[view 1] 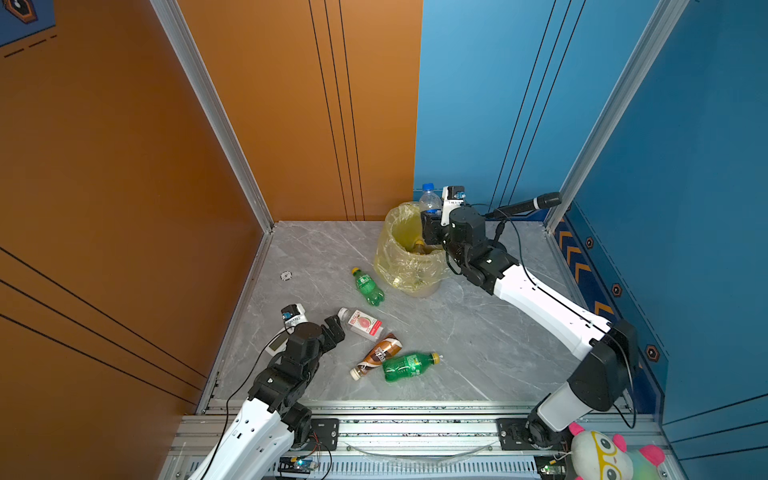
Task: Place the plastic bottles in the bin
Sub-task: 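Lift the second water bottle with the right gripper and drop it into the bin, then withdraw the right gripper from the bin while the left gripper approaches the guava juice bottle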
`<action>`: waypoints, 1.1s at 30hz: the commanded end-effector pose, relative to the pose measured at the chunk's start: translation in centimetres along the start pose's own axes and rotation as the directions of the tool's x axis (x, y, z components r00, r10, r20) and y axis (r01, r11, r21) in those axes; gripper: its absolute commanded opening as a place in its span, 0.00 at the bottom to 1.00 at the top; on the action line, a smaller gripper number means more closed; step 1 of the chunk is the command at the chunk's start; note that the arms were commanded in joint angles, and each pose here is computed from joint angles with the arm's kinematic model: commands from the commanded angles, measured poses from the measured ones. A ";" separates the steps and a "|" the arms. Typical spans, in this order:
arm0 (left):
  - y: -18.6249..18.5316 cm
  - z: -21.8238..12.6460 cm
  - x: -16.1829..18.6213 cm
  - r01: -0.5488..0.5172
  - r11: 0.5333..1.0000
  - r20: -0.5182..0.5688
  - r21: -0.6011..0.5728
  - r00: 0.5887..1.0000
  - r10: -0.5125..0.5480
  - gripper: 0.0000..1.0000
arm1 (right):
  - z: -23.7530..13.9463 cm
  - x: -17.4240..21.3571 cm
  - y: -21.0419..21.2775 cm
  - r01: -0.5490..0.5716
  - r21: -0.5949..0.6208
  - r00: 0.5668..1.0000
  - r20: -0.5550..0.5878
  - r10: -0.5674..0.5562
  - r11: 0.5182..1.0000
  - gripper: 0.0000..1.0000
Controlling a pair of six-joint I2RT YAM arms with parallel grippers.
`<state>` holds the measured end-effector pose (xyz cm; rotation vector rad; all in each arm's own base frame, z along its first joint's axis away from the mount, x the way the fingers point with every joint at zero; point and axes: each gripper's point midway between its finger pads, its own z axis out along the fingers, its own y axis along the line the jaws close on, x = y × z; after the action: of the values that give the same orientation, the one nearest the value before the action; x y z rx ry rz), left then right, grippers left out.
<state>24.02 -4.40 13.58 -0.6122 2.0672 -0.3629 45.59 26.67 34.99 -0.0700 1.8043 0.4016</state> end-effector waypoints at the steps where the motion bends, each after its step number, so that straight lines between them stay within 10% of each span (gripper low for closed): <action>1: 0.8 0.0 0.7 0.005 1.000 -0.022 -0.016 1.000 -0.005 0.98 | 1.0 -1.0 1.2 0.017 -0.054 1.000 0.009 -0.017 0.998 0.53; 7: 1.0 -0.1 0.7 0.016 1.000 -0.018 -0.017 1.000 -0.016 0.98 | 1.9 -0.2 1.5 0.020 -0.058 1.000 -0.006 -0.021 0.998 0.56; 16: 0.9 0.0 0.7 0.022 1.000 -0.020 -0.005 1.000 -0.022 0.98 | -1.1 -1.5 0.3 -0.002 -0.027 1.000 0.022 0.003 1.000 0.98; 33: -0.4 1.1 1.1 0.035 0.999 -0.072 0.015 0.997 -0.034 0.98 | -14.2 12.2 -10.3 -0.117 0.178 0.986 -0.098 0.136 0.977 1.00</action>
<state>24.27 -4.76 12.01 -0.6313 2.1245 -0.3819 32.16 16.41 24.53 0.0603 1.9372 0.3766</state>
